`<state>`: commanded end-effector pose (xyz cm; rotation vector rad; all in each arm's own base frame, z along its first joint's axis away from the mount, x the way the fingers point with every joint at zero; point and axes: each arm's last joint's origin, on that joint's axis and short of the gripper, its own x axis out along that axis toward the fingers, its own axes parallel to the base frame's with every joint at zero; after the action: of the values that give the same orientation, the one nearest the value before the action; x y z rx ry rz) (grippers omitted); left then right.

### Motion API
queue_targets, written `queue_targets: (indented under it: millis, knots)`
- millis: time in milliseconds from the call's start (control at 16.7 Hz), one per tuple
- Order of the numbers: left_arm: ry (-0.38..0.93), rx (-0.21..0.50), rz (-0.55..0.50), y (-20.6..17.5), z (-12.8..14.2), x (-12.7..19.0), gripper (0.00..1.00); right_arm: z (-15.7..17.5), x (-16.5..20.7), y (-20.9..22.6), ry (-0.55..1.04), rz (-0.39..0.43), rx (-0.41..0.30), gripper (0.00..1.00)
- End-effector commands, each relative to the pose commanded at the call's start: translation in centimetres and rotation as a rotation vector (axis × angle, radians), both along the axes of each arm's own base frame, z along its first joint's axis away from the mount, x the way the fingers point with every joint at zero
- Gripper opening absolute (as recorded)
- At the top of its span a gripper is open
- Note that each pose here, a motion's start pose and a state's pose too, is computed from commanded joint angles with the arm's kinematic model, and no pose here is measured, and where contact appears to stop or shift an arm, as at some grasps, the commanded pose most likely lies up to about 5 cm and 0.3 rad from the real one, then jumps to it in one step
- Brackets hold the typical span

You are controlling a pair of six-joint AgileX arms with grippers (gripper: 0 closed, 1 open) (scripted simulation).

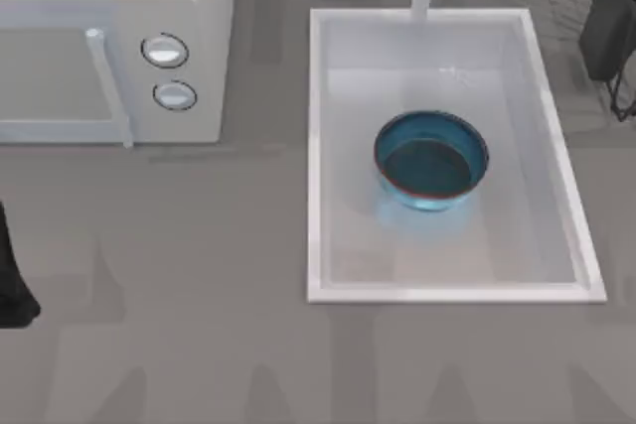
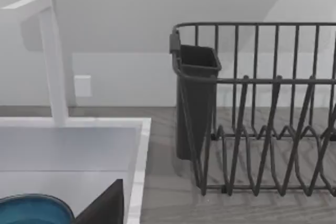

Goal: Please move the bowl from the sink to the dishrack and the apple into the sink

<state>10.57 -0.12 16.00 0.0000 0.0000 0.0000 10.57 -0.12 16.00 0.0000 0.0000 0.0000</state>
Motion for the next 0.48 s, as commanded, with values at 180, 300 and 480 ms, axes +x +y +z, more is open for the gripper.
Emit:
queue_targets:
  millis: [180,300,480]
  knots:
    - [0.000,0.000,0.000,0.0,0.0,0.0,1.00,0.1,0.0,0.0,0.007,0.003,0.003,1.00]
    - [0.000,0.000,0.000,0.0,0.0,0.0,1.00,0.9,0.1,0.2,0.039,0.017,0.019,1.00]
    - [0.000,0.000,0.000,0.0,0.0,0.0,1.00,3.6,0.5,0.6,0.126,0.046,0.058,1.00]
